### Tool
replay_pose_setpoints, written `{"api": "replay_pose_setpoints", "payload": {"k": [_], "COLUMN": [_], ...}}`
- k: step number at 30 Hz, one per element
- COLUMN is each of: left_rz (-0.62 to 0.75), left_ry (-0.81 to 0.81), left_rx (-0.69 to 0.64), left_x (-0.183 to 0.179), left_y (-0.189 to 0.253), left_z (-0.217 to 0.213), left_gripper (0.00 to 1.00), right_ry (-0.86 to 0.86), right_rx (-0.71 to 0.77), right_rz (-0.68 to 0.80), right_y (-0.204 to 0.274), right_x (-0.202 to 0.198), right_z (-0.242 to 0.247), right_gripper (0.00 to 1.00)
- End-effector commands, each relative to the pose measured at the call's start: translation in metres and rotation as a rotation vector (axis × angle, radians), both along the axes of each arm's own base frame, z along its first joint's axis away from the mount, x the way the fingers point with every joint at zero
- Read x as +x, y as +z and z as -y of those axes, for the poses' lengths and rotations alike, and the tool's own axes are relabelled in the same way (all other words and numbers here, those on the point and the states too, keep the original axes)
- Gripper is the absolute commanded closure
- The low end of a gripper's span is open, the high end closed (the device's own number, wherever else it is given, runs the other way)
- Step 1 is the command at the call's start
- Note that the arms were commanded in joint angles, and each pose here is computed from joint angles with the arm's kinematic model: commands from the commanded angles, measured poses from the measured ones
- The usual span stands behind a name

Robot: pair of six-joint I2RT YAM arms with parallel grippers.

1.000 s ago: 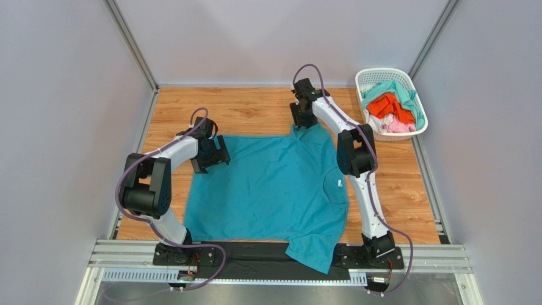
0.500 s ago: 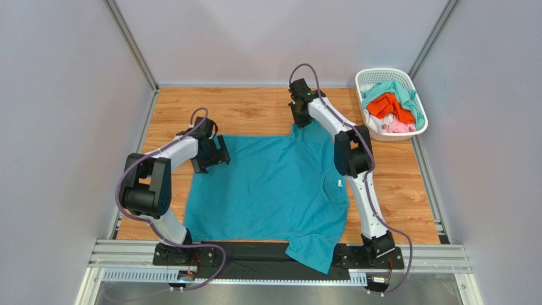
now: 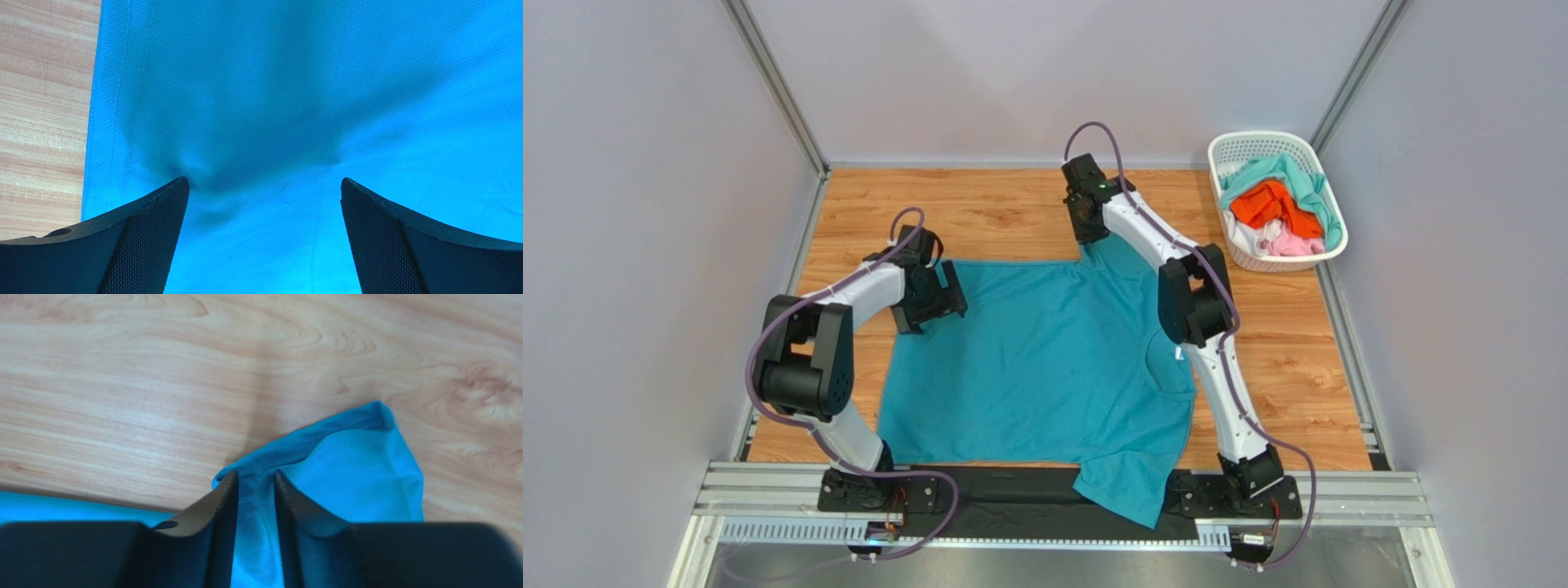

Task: Fold and stack the t-shirts
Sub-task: Flatten the tshirt out

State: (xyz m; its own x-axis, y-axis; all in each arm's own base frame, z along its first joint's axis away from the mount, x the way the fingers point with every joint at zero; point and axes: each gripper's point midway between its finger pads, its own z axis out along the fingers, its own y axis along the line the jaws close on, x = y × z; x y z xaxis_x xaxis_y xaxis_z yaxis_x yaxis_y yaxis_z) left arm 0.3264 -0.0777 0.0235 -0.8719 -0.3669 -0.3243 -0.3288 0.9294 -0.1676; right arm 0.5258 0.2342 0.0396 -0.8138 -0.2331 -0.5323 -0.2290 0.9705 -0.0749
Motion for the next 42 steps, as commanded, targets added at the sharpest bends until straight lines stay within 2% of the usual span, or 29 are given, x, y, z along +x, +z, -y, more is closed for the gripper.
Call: {"api": "replay_pose_setpoints", "payload": {"k": [1, 3, 4, 6, 7, 9, 10, 12, 13, 14, 18, 21, 23, 24, 27, 33, 42], "left_rz": [0.003, 0.008, 0.006, 0.004, 0.007, 0.01, 0.015, 0.047, 0.05, 0.071, 0.114, 0.117, 0.106, 0.107, 0.103, 0.075, -0.013], "left_ry": [-0.017, -0.019, -0.019, -0.021, -0.031, -0.038, -0.041, -0.041, -0.043, -0.04, -0.024, -0.026, -0.02, -0.021, -0.023, -0.014, -0.006], "left_rx": [-0.016, -0.016, -0.016, -0.017, -0.035, -0.054, -0.062, -0.075, -0.074, -0.073, -0.057, -0.057, -0.058, -0.064, -0.056, -0.043, -0.028], "left_x": [0.006, 0.006, 0.005, 0.004, 0.004, 0.003, 0.002, 0.004, 0.003, 0.003, -0.001, -0.008, -0.014, -0.016, -0.023, -0.016, 0.005], "left_y": [-0.004, -0.002, -0.002, -0.001, 0.002, 0.006, 0.009, 0.021, 0.026, 0.036, 0.056, 0.062, 0.063, 0.062, 0.056, 0.041, 0.011], "left_z": [0.005, 0.005, 0.005, 0.005, 0.008, 0.012, 0.013, 0.015, 0.014, 0.013, 0.008, 0.006, 0.006, 0.006, 0.004, 0.003, 0.007], "left_gripper": [0.0, 0.0, 0.0, 0.0, 0.0, 0.0, 0.0, 0.0, 0.0, 0.0, 0.0, 0.0, 0.0, 0.0, 0.0, 0.0, 0.0], "right_ry": [-0.05, -0.062, -0.073, -0.079, -0.07, -0.059, -0.054, -0.045, -0.042, -0.044, -0.091, -0.155, -0.178, -0.171, -0.161, -0.207, -0.263], "right_rx": [0.047, 0.053, 0.058, 0.076, 0.076, 0.092, 0.102, 0.114, 0.138, 0.126, 0.156, 0.157, 0.187, 0.196, 0.23, 0.14, 0.109], "right_rz": [0.109, 0.141, 0.154, 0.167, 0.165, 0.172, 0.183, 0.186, 0.221, 0.185, 0.148, 0.093, 0.103, 0.058, 0.035, -0.033, -0.135], "right_y": [0.017, 0.021, 0.025, 0.037, 0.042, 0.056, 0.072, 0.087, 0.117, 0.109, 0.123, 0.106, 0.101, 0.084, 0.066, 0.027, -0.012], "right_x": [0.028, 0.036, 0.039, 0.04, 0.038, 0.033, 0.026, 0.017, 0.01, -0.002, -0.049, -0.091, -0.105, -0.13, -0.149, -0.154, -0.134], "right_z": [-0.007, -0.007, -0.006, -0.005, -0.005, -0.005, -0.003, -0.001, 0.0, 0.006, 0.024, 0.045, 0.049, 0.055, 0.056, 0.073, 0.092], "right_gripper": [0.68, 0.61, 0.52, 0.48, 0.39, 0.31, 0.24, 0.21, 0.11, 0.0, 0.0, 0.0, 0.0, 0.0, 0.0, 0.0, 0.0]}}
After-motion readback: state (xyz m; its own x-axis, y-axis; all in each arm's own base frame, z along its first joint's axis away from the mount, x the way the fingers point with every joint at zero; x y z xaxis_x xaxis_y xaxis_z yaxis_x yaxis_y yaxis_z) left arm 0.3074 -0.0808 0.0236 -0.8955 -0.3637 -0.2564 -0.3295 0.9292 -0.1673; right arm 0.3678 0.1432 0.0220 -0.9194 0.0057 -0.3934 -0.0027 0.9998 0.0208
